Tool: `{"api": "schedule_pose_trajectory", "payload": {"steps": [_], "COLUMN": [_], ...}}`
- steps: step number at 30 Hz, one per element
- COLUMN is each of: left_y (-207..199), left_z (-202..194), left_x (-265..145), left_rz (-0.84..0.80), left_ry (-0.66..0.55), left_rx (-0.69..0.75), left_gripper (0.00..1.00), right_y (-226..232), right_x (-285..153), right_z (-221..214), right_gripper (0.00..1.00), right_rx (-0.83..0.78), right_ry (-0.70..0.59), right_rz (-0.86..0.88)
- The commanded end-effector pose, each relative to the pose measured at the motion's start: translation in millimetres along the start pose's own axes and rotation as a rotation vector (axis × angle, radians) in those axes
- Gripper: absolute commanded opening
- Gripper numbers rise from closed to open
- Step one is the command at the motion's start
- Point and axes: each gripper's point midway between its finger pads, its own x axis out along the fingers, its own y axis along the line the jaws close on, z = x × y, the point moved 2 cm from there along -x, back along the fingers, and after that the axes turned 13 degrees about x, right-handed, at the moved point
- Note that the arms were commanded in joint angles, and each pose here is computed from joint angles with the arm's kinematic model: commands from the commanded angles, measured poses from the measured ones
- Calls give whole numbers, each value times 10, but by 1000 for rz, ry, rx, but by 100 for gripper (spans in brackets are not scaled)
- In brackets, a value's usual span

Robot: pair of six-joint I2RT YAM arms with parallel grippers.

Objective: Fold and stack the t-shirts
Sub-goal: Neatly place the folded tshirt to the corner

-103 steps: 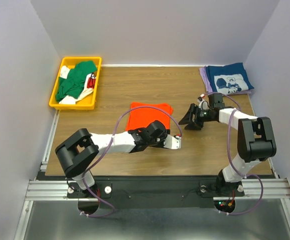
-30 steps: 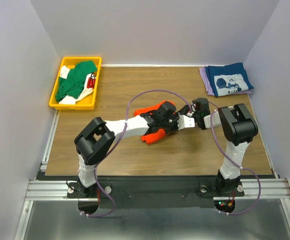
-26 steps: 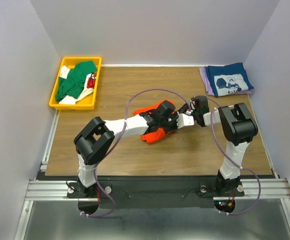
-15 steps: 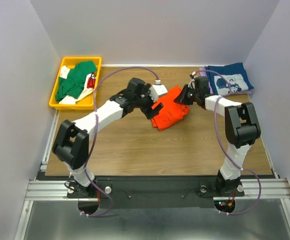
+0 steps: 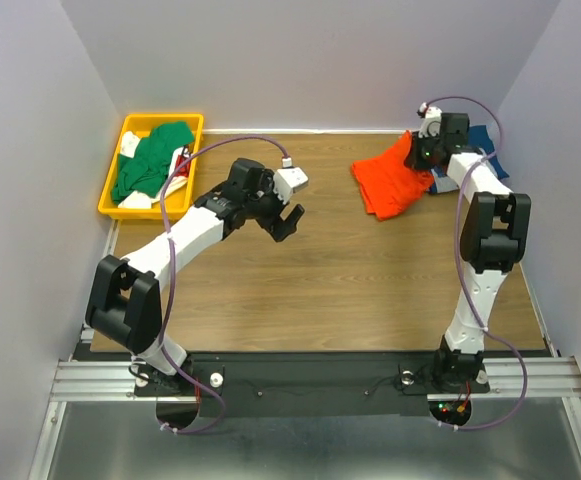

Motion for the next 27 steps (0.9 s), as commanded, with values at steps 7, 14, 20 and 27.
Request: {"api": "schedule_pose_trajectory", "payload": {"steps": [7, 14, 20, 27], "left_y": [-74, -86, -66, -45], "left_z": [0, -32, -51, -10], "left_x": [-136, -144, -126, -90], "left_rz": [3, 3, 15, 11], "left_ry": [-28, -22, -15, -24], "left_rx": [-30, -30, -36, -44], "left_gripper": [99, 99, 99, 99], "right_y": [-397, -562, -701, -769], "right_x": [-141, -188, -408, -667], "right_z": [991, 1195, 1375, 1516], "right_gripper": [1, 1, 0, 1], "right_rx": [-225, -253, -248, -252], "right_ry": [-166, -207, -251, -282], "right_rz": [-83, -136, -171, -175]}}
